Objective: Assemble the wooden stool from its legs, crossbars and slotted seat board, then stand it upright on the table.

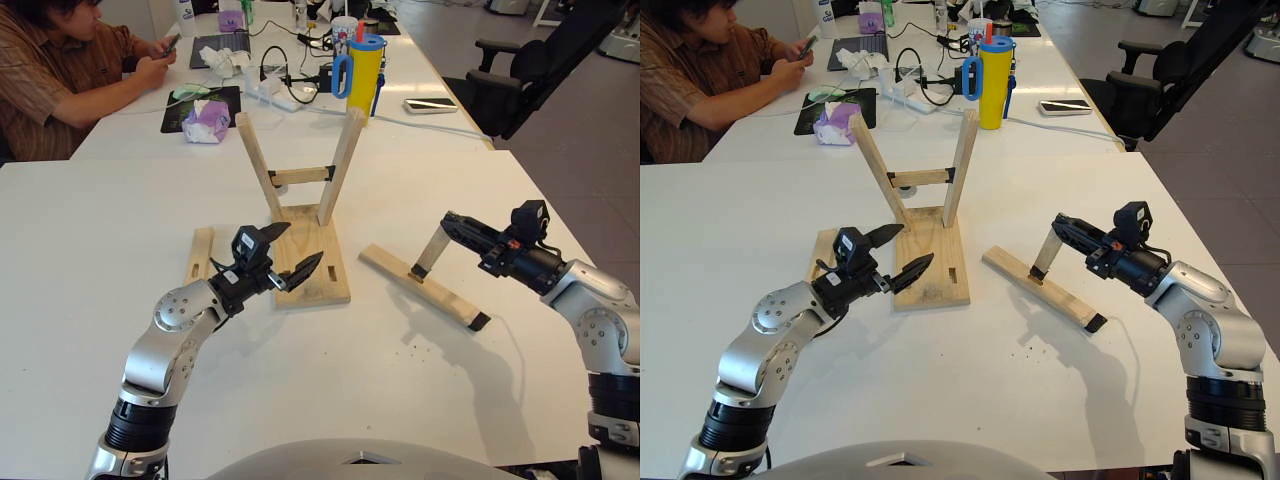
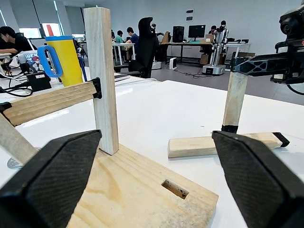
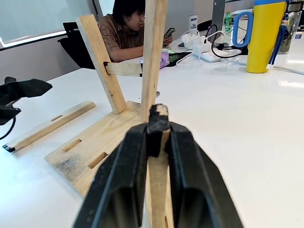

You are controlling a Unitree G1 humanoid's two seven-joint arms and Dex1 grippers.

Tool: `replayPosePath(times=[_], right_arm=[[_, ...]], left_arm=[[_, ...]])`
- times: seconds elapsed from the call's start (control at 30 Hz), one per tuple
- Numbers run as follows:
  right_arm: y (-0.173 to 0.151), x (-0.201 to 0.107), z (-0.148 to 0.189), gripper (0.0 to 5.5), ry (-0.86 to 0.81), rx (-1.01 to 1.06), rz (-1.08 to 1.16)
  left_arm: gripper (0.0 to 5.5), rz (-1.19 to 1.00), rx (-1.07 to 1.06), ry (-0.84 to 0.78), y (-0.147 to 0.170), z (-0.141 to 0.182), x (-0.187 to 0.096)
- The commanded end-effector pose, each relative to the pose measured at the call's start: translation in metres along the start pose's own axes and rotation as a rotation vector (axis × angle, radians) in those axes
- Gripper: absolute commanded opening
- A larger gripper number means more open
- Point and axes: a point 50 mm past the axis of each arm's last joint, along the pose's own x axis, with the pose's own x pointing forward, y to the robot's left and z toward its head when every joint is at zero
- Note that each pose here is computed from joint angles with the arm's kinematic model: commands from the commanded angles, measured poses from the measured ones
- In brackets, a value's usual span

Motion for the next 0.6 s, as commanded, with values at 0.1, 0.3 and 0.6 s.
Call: replayPosePath(times=[0.1,0.3,0.6], right_arm=[[-0.001,0.001,-0.008,0.44,0.008,-0.013,0.0],[0.0,0.008,-0.012,0.44,-0.015,-0.024,0.023],[-0.001,0.009,-0.024,0.44,0.052,-0.083,0.041]], left_arm=[[4.31,-0.009,0.015,0.002,0.002,0.002,0.001],[4.31,-0.02,0.018,0.0,0.003,0.002,0.002],[4.31,-0.033,0.021,0.005,0.002,0.003,0.002]])
